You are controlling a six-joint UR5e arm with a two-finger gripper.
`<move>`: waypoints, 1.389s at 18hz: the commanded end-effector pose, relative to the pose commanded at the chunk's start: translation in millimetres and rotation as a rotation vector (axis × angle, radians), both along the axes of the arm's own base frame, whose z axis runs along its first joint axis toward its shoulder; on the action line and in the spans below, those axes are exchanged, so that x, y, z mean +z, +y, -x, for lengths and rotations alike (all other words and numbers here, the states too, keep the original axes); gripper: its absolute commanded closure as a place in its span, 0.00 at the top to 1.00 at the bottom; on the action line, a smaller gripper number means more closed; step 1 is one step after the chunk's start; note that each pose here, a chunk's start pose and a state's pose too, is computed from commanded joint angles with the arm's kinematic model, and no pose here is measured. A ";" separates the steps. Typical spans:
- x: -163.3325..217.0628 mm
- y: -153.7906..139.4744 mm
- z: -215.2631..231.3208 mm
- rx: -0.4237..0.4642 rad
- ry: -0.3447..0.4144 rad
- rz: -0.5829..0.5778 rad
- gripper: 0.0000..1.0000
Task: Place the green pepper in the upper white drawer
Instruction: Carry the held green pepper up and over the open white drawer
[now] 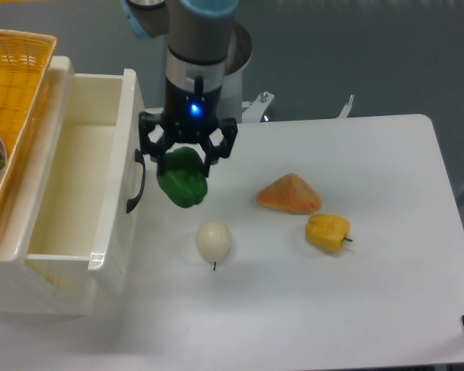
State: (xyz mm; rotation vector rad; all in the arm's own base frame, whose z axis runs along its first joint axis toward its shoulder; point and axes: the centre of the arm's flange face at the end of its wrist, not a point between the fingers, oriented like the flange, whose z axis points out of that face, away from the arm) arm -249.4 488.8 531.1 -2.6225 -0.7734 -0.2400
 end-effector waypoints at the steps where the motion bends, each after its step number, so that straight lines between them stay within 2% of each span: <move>1: 1.3 0.7 -3.2 0.000 -0.018 -0.014 0.50; 3: 6.1 2.0 -8.9 0.002 -0.052 -0.047 0.50; 6: 11.3 1.8 -15.5 -0.007 -0.051 -0.059 0.50; 15: -5.5 24.2 -61.4 -0.100 -0.073 -0.024 0.50; 25: -13.4 35.5 -79.9 -0.141 -0.083 -0.011 0.50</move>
